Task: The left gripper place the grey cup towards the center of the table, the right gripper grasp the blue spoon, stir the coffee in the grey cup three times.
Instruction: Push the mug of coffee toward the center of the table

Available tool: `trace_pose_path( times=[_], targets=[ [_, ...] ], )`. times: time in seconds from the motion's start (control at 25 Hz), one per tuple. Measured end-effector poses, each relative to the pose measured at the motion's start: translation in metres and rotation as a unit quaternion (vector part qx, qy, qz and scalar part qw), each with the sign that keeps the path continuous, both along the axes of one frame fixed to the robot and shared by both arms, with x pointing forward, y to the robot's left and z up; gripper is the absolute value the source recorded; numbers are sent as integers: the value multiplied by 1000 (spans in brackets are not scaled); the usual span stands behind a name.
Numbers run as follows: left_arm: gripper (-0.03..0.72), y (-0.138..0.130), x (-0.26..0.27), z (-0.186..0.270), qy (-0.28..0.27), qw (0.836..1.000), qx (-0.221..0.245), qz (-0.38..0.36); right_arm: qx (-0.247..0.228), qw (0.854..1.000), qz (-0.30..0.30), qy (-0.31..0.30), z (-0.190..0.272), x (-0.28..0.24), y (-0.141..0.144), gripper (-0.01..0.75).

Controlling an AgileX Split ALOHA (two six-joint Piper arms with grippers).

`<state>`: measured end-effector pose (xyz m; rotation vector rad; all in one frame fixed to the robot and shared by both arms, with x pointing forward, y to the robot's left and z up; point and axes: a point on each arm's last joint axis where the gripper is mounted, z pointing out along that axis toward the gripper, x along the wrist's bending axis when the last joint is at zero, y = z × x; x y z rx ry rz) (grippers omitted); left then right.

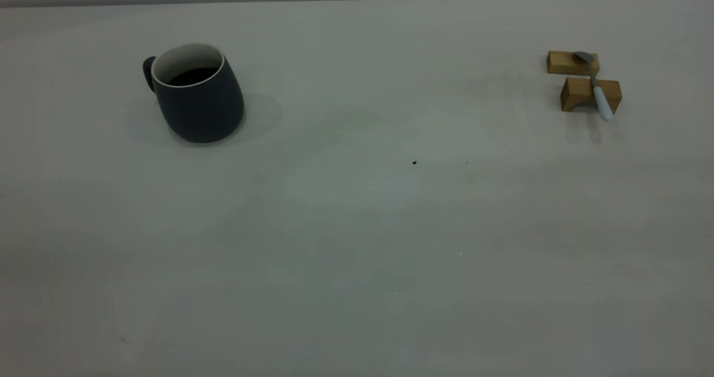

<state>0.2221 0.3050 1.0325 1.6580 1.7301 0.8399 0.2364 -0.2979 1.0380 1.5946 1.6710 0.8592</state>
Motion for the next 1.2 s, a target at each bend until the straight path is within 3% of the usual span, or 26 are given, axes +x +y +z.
trace_pose_path(
  times=[0.8,1.2],
  targets=[
    [333,0,1,0,4,1000,0,0,0,1000,0,0,0,0,0,240],
    [333,2,58,17,111,994,14,0,0,1000,0,0,0,0,0,240]
  ],
)
